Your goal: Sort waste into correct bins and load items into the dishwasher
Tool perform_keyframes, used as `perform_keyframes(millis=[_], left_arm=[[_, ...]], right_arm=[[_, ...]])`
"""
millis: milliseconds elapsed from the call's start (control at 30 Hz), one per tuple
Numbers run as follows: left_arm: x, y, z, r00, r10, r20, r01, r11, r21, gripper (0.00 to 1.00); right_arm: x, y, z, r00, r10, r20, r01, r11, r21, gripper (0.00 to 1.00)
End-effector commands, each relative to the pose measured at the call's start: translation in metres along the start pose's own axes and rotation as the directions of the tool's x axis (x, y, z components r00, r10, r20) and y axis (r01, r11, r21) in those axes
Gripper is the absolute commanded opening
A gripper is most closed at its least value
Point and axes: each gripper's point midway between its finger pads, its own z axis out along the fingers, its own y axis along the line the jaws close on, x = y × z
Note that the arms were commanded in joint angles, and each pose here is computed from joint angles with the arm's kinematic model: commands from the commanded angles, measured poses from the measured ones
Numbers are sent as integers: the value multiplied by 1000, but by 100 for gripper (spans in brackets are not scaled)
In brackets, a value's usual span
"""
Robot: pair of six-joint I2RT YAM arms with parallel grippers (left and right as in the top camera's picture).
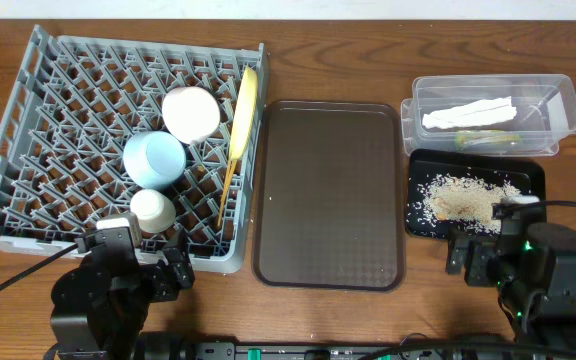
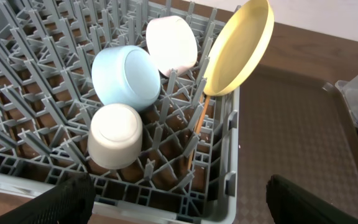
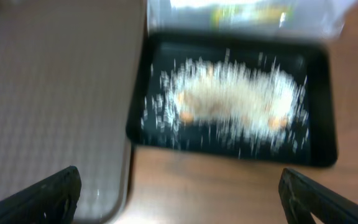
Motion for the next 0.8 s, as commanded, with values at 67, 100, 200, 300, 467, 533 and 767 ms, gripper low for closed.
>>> perform_keyframes(millis=[67, 100, 200, 300, 467, 533, 767], left_arm=[[4, -1, 3, 1000, 17, -12, -16, 1000, 9, 91], [4, -1, 3, 1000, 17, -12, -16, 1000, 9, 91], [4, -1, 3, 1000, 17, -12, -16, 1000, 9, 91], [4, -1, 3, 1000, 17, -12, -16, 1000, 9, 91], [4, -1, 3, 1000, 17, -12, -16, 1000, 9, 91], [4, -1, 3, 1000, 17, -13, -16, 1000, 8, 91], [4, -1, 3, 1000, 17, -12, -16, 1000, 9, 91]], right_arm=[[-31, 6, -4, 955, -86, 284, 92, 996, -6, 99], [-35, 7, -6, 932, -82, 352, 90, 996, -7, 99], [-43, 11, -10, 858, -71, 509, 98, 995, -26, 99], [-49, 12, -12, 778, -61, 626, 102, 994, -30, 99], [-57, 14, -11, 628, -43, 777, 106, 994, -30, 99], [-57, 14, -10, 582, -38, 812, 106, 994, -30, 99], [-54, 13, -1, 512, -33, 858, 108, 994, -26, 99]])
